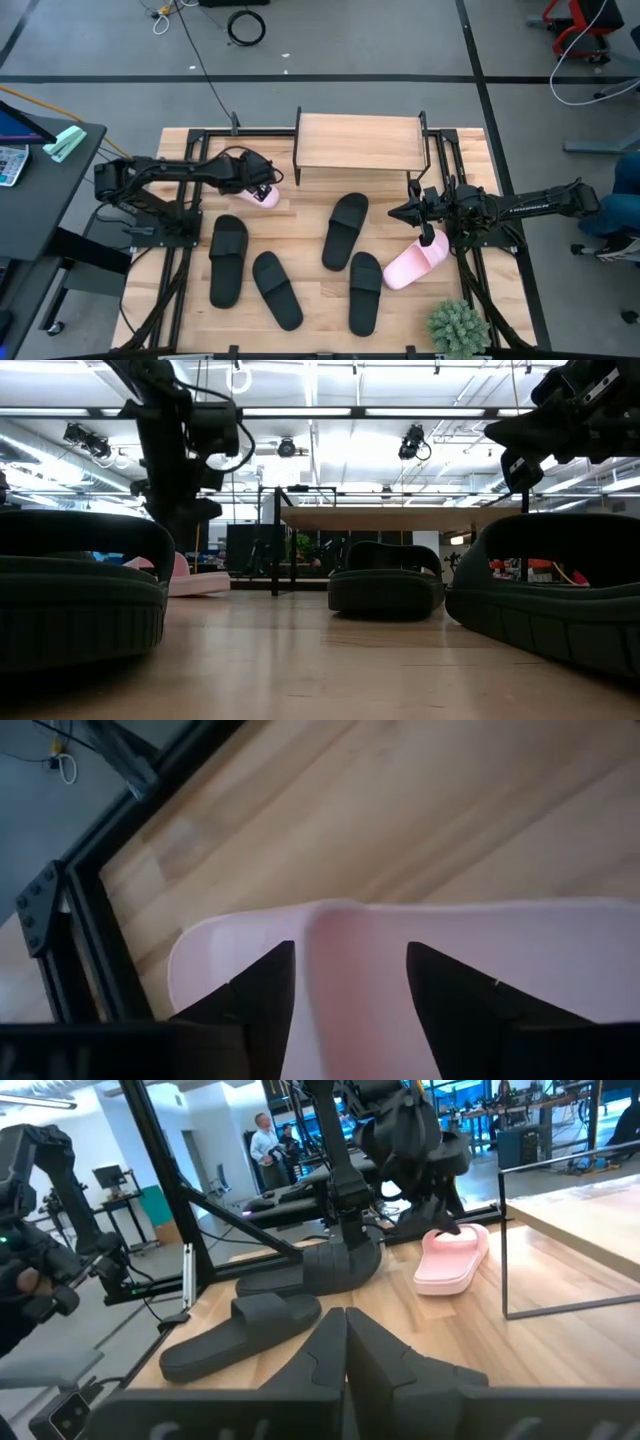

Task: Pick and place slides into the shelf
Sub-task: Put the left pink slide on the shelf

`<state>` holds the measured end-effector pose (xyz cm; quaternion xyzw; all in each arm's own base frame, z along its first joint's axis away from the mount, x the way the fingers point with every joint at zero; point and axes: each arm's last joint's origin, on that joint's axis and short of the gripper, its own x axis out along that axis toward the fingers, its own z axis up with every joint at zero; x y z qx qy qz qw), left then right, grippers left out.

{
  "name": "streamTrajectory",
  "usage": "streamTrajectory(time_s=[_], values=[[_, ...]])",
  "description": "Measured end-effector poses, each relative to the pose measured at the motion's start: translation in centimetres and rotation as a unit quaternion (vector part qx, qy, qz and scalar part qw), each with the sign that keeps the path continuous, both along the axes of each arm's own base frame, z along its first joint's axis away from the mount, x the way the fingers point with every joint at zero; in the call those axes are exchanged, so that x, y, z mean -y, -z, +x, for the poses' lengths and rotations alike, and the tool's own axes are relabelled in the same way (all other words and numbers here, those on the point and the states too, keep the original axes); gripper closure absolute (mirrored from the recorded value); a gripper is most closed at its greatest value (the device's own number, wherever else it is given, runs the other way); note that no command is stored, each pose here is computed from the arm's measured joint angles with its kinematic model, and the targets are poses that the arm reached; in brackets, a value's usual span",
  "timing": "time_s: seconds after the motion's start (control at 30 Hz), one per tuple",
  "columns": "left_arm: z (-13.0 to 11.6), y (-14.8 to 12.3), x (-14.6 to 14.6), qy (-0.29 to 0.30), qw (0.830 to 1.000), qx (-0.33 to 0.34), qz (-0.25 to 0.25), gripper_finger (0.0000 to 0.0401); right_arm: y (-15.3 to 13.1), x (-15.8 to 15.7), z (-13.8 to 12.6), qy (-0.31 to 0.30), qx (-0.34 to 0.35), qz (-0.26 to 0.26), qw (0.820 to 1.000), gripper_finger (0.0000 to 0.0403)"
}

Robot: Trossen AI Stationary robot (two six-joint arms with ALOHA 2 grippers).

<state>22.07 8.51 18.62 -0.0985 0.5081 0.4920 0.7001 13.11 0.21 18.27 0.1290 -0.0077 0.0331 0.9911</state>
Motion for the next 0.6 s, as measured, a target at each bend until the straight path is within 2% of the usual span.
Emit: streamTrajectory(time_s=[0.33,0.6], values=[[-1.5,2.0,0.2,-0.004,0.999,-0.039,-0.011,0.0215,0.0,0.0,0.0,0.000,0.000,0.000,1.000,0.0389],[-2.3,2.6,-0.1,-0.017,0.998,-0.065,0.021,0.0226,0.0,0.0,0.0,0.000,0.000,0.000,1.000,0.0389]])
